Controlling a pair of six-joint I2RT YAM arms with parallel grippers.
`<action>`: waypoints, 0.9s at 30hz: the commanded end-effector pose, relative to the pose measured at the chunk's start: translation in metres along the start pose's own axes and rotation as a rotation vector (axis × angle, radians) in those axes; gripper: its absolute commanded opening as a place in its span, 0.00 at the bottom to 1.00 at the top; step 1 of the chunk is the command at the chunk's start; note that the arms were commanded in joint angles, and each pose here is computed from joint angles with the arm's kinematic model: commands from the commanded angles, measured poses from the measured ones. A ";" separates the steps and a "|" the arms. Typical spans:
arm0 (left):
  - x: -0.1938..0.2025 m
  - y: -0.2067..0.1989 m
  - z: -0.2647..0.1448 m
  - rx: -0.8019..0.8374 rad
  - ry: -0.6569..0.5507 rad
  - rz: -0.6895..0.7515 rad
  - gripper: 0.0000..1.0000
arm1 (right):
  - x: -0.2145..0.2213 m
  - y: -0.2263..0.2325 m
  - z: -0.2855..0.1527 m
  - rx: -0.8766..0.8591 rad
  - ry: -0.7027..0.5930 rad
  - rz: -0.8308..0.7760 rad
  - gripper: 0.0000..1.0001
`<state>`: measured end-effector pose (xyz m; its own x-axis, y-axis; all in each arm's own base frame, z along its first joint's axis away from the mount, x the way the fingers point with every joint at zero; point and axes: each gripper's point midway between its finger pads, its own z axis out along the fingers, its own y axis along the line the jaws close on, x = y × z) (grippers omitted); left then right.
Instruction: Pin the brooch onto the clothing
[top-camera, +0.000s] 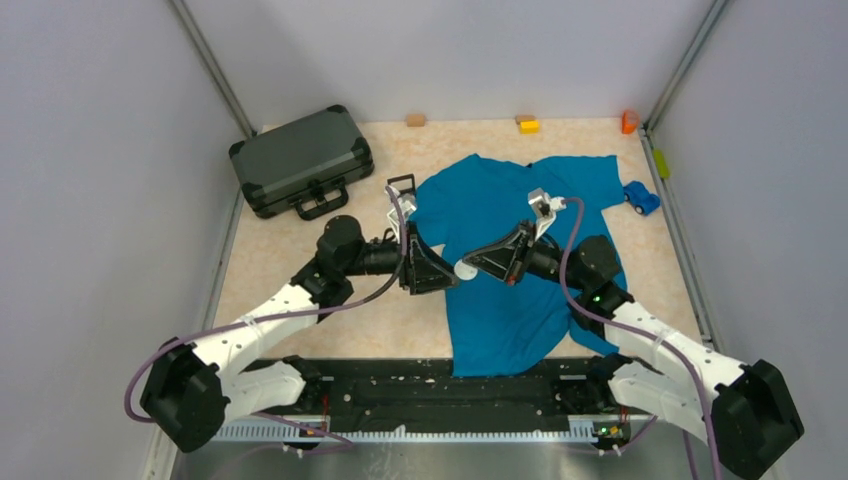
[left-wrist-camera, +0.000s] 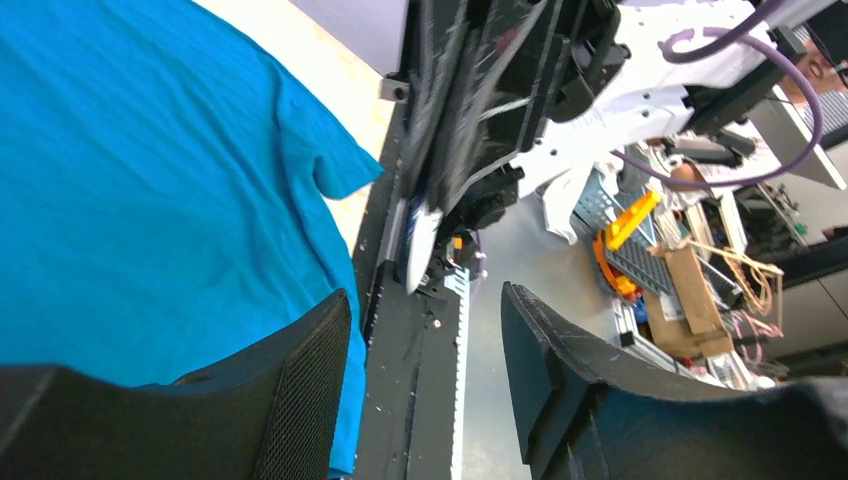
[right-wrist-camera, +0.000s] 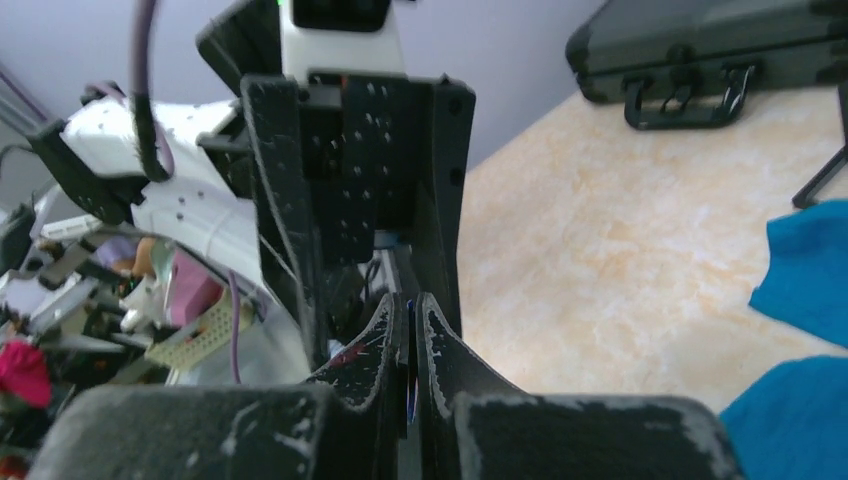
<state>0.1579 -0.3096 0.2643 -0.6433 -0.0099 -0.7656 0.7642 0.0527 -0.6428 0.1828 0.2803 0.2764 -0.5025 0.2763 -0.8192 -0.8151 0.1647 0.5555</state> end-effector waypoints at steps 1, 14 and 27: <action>-0.024 -0.003 -0.004 -0.019 -0.163 0.060 0.61 | -0.054 0.021 -0.008 -0.026 -0.264 -0.093 0.00; -0.060 -0.019 0.008 0.038 -0.292 0.087 0.58 | -0.063 0.022 -0.020 -0.043 -0.404 -0.066 0.00; -0.063 -0.024 0.028 0.092 -0.283 0.063 0.23 | -0.060 0.020 -0.020 -0.046 -0.404 -0.043 0.00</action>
<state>0.1813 -0.3348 0.2956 -0.6211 -0.2334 -0.7482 0.7653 0.0253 -0.6432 0.1931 0.2517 0.3218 -0.3538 0.5929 -0.7233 -0.8297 0.1581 0.5354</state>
